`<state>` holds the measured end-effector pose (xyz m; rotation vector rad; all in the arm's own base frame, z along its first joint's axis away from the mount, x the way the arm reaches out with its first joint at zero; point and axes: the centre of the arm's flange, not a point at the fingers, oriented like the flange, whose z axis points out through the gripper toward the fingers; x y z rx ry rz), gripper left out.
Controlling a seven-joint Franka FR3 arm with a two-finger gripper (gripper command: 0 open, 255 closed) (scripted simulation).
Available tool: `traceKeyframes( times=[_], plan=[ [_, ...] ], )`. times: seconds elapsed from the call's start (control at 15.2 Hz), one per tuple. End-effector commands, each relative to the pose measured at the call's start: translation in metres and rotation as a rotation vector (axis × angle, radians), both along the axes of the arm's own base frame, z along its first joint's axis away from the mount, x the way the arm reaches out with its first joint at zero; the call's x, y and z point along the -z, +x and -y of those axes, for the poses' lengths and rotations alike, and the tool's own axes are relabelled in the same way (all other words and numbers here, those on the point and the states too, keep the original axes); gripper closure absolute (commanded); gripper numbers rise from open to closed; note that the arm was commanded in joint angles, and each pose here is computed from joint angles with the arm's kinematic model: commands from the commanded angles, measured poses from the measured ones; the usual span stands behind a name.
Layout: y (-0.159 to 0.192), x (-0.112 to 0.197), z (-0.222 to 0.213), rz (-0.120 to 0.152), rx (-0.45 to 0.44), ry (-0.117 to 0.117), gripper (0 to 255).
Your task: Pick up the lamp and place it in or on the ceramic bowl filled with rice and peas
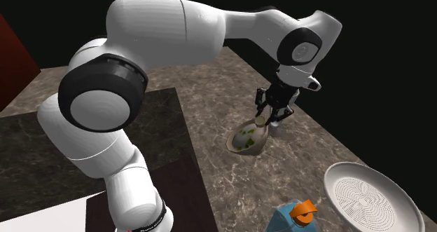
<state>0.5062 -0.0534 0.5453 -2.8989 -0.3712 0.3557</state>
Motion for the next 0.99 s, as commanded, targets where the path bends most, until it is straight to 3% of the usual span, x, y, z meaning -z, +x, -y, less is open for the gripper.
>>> traceKeyframes(
  times=[0.0,0.26,0.79,0.86,0.92],
  plan=[
    [0.000,0.010,0.000,0.001,0.000,0.000,255],
    [0.000,0.034,0.000,0.001,0.000,0.000,255],
    [0.000,0.034,0.000,0.001,0.000,0.000,255],
    [0.000,0.034,0.000,0.001,0.000,0.000,0],
    [0.000,0.034,0.000,0.001,0.000,0.000,0]
  ],
)
